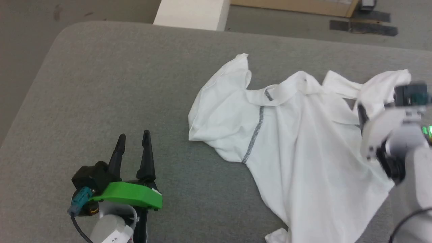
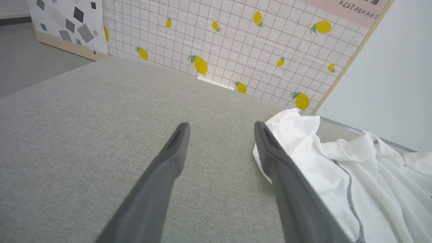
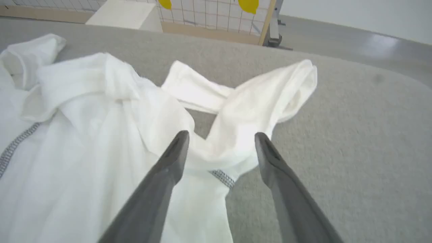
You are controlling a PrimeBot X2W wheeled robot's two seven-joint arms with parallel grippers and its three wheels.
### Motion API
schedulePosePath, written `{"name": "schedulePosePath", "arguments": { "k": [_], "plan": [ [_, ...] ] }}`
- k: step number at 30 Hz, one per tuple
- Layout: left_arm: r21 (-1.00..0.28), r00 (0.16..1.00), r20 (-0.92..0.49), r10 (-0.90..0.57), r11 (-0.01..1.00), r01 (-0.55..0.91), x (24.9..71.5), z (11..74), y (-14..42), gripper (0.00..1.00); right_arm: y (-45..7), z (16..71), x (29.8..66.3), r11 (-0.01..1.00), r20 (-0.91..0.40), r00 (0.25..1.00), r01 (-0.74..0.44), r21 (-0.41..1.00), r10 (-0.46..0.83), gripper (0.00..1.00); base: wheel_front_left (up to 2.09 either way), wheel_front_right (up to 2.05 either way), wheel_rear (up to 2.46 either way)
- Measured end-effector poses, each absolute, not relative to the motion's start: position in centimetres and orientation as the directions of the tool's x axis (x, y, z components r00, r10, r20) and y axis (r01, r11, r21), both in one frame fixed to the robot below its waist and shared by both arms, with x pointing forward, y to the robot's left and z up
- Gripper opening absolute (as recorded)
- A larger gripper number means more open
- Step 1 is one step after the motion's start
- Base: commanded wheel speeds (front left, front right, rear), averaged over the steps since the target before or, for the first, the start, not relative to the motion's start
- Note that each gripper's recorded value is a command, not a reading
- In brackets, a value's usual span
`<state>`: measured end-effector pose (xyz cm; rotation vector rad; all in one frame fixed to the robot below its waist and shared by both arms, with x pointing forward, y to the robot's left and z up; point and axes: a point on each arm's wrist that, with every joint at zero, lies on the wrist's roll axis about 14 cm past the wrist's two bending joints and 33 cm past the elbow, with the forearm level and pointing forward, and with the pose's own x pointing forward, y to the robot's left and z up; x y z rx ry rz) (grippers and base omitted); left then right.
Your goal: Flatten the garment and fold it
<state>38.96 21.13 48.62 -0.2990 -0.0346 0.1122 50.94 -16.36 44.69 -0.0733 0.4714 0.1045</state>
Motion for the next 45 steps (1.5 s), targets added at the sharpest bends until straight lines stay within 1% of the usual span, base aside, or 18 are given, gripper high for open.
{"name": "schedulePosePath", "arguments": {
  "k": [3,6,10,11,12,13,16,20,26,28,29,30,31,33,36,38,42,45],
  "plan": [
    [-0.303,0.995,0.031,0.092,0.95,-0.078,39.1,49.1,20.2,1.0,-19.2,41.1,46.0,0.997,-0.595,0.803,-0.06,-0.053,0.017,1.0,0.0,0.0,0.0],
    [-0.309,0.997,0.047,0.061,0.95,-0.044,39.5,49.5,19.2,1.0,-19.8,38.7,41.9,0.997,-0.702,0.713,-0.053,-0.051,0.002,1.0,0.0,0.0,0.0],
    [-0.312,0.998,0.053,0.032,0.95,-0.013,39.7,49.8,18.2,1.0,-19.2,37.7,39.6,0.996,-0.771,0.637,-0.078,-0.041,0.018,1.0,0.0,0.0,0.0],
    [-0.312,0.998,0.053,0.031,0.95,-0.013,39.7,49.8,18.2,1.0,-19.0,37.7,39.5,0.996,-0.779,0.627,-0.08,-0.032,0.025,0.65,0.0,0.0,0.0],
    [-0.312,0.998,0.051,0.032,0.95,-0.015,39.6,49.8,18.2,1.0,-18.7,37.8,39.5,0.996,-0.786,0.617,-0.085,-0.02,0.037,0.27,0.0,0.0,0.0],
    [-0.312,0.998,0.051,0.035,0.95,-0.018,39.6,49.8,18.3,1.0,-18.4,38.0,39.5,0.996,-0.786,0.616,-0.092,-0.009,0.05,0.0,0.0,0.0,0.0],
    [-0.312,0.998,0.051,0.043,0.95,-0.025,39.4,49.8,18.6,1.0,-18.3,38.7,39.5,0.996,-0.78,0.622,-0.082,0.023,0.069,0.0,0.0,0.0,0.0],
    [-0.308,0.997,0.053,0.048,0.951,-0.03,39.3,49.9,18.9,1.0,-21.8,39.7,38.4,1.0,-0.774,0.633,0.02,0.019,0.002,0.0,0.0,0.0,0.0],
    [-0.304,0.997,0.053,0.056,0.952,-0.037,39.4,50.0,19.1,1.0,-27.7,38.8,32.9,0.98,-0.838,0.528,0.197,-0.038,-0.138,0.0,0.0,0.0,0.0],
    [-0.305,0.997,0.052,0.05,0.952,-0.032,39.4,49.9,18.9,1.0,-28.8,39.2,32.2,0.968,-0.829,0.533,0.247,-0.038,-0.168,0.0,0.0,0.0,0.0],
    [-0.305,0.997,0.052,0.048,0.952,-0.03,39.5,49.9,18.8,1.0,-29.0,39.6,32.4,0.966,-0.815,0.553,0.256,-0.036,-0.177,0.26,0.0,0.0,0.0],
    [-0.306,0.998,0.051,0.045,0.952,-0.028,39.6,49.9,18.7,1.0,-29.1,40.0,32.7,0.964,-0.796,0.578,0.265,-0.028,-0.182,0.41,0.0,0.0,0.0],
    [-0.305,0.998,0.05,0.043,0.952,-0.025,39.6,49.9,18.6,1.0,-29.1,40.6,33.2,0.962,-0.771,0.61,0.274,-0.011,-0.183,1.0,0.0,0.0,0.0],
    [-0.305,0.998,0.048,0.035,0.952,-0.018,39.7,49.8,18.4,1.0,-29.3,42.4,34.7,0.957,-0.692,0.696,0.29,0.026,-0.192,1.0,0.0,0.0,0.0],
    [-0.293,0.999,0.031,0.007,0.956,0.002,40.0,49.6,18.0,1.0,-29.6,46.7,37.5,0.955,-0.513,0.83,0.289,0.062,-0.217,1.0,0.0,0.0,0.0],
    [-0.268,0.999,0.004,-0.046,0.962,0.045,40.6,49.5,17.5,1.0,-29.6,49.4,38.8,0.959,-0.395,0.89,0.277,0.065,-0.23,1.0,0.0,0.0,0.0],
    [-0.204,0.995,0.016,-0.097,0.974,0.099,44.0,51.7,17.9,1.0,-29.2,52.7,40.4,0.965,-0.231,0.945,0.255,0.067,-0.233,1.0,0.0,0.0,0.0],
    [-0.143,0.984,-0.07,-0.164,0.978,0.153,47.4,52.0,17.5,1.0,-27.7,52.9,41.7,0.974,-0.203,0.961,0.208,0.093,-0.186,1.0,0.0,0.0,0.0]
  ]
}}
